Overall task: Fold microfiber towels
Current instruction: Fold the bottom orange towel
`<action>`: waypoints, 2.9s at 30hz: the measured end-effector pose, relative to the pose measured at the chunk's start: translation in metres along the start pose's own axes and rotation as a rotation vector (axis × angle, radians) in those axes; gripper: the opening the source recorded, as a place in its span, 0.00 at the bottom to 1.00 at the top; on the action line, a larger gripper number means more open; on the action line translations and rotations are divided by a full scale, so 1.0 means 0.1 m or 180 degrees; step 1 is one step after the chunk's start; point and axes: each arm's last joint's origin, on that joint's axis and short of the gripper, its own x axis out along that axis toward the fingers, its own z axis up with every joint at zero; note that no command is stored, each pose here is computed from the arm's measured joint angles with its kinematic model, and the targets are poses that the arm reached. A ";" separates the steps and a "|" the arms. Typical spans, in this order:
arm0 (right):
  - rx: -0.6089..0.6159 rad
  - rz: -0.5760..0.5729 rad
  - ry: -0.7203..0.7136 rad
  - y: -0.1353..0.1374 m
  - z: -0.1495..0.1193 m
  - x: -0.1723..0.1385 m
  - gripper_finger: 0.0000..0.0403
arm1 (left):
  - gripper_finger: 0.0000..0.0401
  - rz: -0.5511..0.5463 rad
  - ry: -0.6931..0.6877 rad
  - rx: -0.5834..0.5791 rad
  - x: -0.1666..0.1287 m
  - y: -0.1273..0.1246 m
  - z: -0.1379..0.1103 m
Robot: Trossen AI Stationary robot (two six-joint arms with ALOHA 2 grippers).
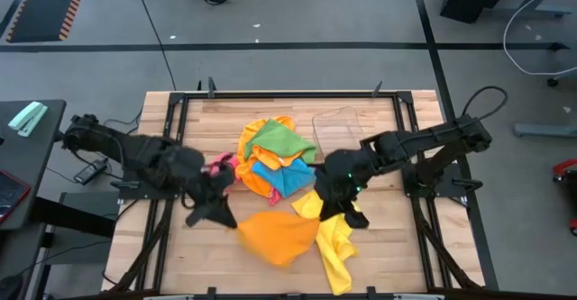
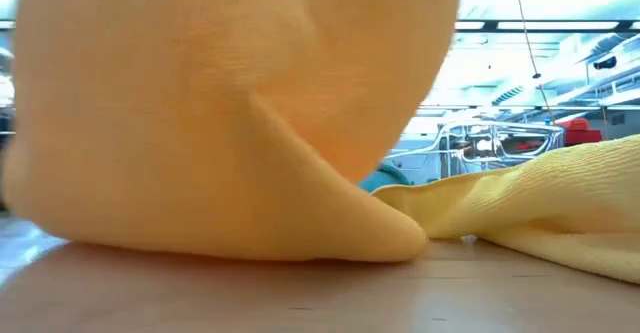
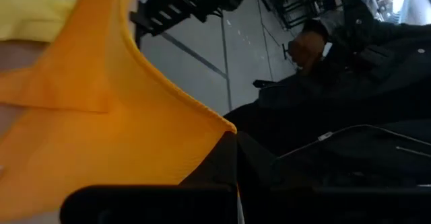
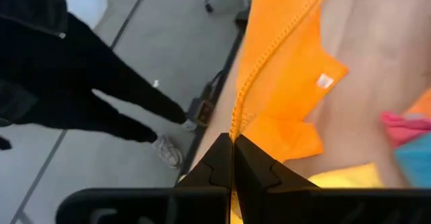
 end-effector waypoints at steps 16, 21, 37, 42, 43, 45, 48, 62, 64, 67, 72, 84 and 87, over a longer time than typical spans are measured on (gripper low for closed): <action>-0.0612 -0.1278 -0.0771 -0.67 0.40 -0.88 0.03 | 0.02 0.0389 -0.1023 0.0971 -1.02 0.30 0.51; -0.0914 -0.2025 -0.0900 -0.75 0.49 -1.17 0.03 | 0.01 0.0946 -0.1665 0.1780 -1.39 0.10 0.70; -0.1035 -0.1891 -0.0668 -0.37 0.47 -1.04 0.03 | 0.03 0.0963 -0.1552 0.1987 -1.46 -0.28 0.65; -0.0934 -0.1365 -0.0388 -0.17 0.33 -0.68 0.03 | 0.01 0.0729 -0.0797 0.1382 -1.10 -0.25 0.52; -0.0909 -0.1261 -0.0330 -0.13 0.30 -0.61 0.03 | 0.01 0.0690 -0.0653 0.1299 -1.00 -0.25 0.50; -0.0855 -0.1061 -0.0209 -0.06 0.23 -0.44 0.03 | 0.02 0.0647 -0.0351 0.1128 -0.82 -0.26 0.44; -0.0793 -0.0761 -0.0126 0.04 0.12 -0.20 0.03 | 0.03 0.0642 0.0100 0.0949 -0.53 -0.27 0.34; -0.0724 0.0049 0.0006 0.47 -0.29 0.47 0.03 | 0.02 0.0714 0.1472 0.0562 0.88 -0.36 -0.34; -0.0691 0.0117 0.0065 0.50 -0.35 0.53 0.03 | 0.01 0.0674 0.1522 0.0552 1.10 -0.35 -0.43; -0.0627 0.0288 0.0104 0.58 -0.42 0.59 0.03 | 0.02 0.0550 0.1495 0.0485 1.38 -0.35 -0.51; -0.0578 0.0555 0.0220 0.79 -0.52 0.64 0.03 | 0.03 0.0152 0.1295 0.0436 1.72 -0.44 -0.62; -0.0666 0.0404 0.0291 0.82 -0.57 0.65 0.03 | 0.04 0.0128 0.1342 0.0360 1.97 -0.38 -0.75; -0.0734 0.0212 0.0316 0.70 -0.55 0.65 0.03 | 0.02 0.0264 0.1374 0.0350 1.96 -0.35 -0.77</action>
